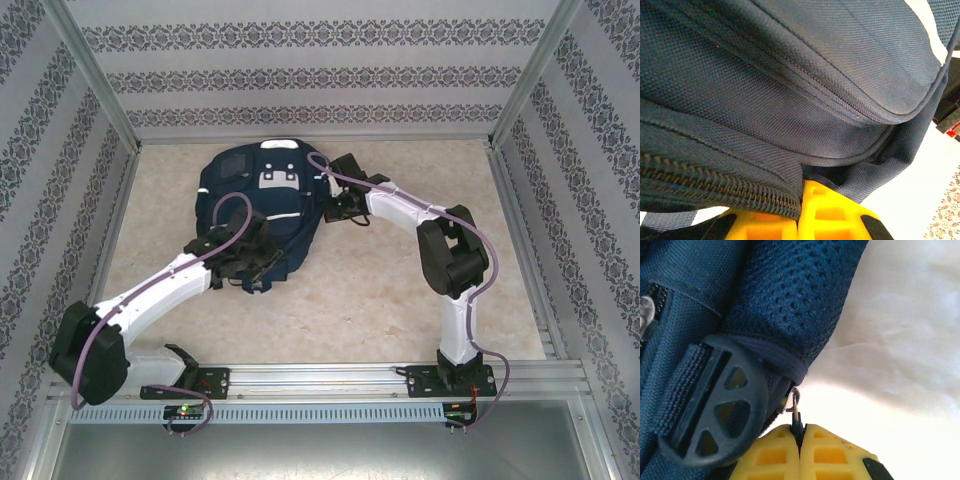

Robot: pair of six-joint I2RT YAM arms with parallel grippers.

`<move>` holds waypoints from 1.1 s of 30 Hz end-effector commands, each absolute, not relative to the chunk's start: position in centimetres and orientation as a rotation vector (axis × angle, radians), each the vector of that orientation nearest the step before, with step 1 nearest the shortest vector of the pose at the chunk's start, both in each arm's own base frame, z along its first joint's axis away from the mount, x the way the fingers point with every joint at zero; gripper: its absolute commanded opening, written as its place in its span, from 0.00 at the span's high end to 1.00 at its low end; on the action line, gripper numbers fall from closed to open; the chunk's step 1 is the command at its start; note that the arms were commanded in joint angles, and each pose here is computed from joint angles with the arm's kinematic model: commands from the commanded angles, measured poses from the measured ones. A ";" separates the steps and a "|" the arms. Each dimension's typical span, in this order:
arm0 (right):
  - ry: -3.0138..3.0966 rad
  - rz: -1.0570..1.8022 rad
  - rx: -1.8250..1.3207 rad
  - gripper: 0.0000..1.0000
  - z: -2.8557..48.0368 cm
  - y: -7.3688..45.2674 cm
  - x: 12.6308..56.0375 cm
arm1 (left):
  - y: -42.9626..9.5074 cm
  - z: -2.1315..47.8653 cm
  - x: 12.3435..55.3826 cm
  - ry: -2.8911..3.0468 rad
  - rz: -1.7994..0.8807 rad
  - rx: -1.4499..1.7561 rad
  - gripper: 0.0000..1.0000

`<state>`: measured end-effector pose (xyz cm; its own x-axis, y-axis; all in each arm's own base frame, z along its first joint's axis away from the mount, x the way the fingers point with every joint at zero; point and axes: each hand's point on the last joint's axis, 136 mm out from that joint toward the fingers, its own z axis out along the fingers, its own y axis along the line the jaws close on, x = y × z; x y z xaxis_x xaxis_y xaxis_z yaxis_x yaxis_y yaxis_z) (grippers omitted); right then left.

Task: Pack the student bag

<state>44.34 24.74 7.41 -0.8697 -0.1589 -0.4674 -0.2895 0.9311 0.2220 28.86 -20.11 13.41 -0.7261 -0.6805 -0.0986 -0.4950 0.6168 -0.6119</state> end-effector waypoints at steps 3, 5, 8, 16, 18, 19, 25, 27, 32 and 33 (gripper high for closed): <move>2.534 0.150 -0.111 0.86 10.9 16.6 47.9 | -23.7 15.2 30.0 2.541 -0.801 -0.816 0.84; 2.529 0.148 -0.105 0.80 11.6 16.1 47.6 | -24.0 15.0 29.8 2.588 -0.740 -0.780 0.61; 2.501 0.157 -0.098 0.71 13.1 15.9 46.9 | -23.5 15.2 29.7 2.614 -0.676 -0.737 0.37; 2.395 0.098 -0.002 0.12 18.0 12.9 43.6 | -17.7 19.2 29.8 2.553 -0.280 -0.501 0.00; 2.337 0.082 0.029 0.02 19.8 11.5 42.5 | -14.5 20.8 30.2 2.476 -0.117 -0.473 0.00; 2.308 0.073 0.049 0.02 20.5 10.9 42.0 | -12.7 21.5 30.4 2.427 -0.040 -0.464 0.00; 2.114 -0.027 0.223 0.02 23.6 4.4 38.9 | -1.8 22.8 31.1 2.097 0.379 -0.508 0.00; 2.053 -0.059 0.221 0.02 23.8 2.8 38.2 | 0.7 21.6 31.7 2.072 0.394 -0.496 0.00; 1.907 -0.109 0.108 0.02 22.1 1.2 36.6 | 5.0 17.1 33.1 2.098 0.433 -0.478 0.00; 1.898 -0.128 0.110 0.02 21.4 0.8 36.3 | 5.5 16.1 33.5 2.104 0.425 -0.486 0.00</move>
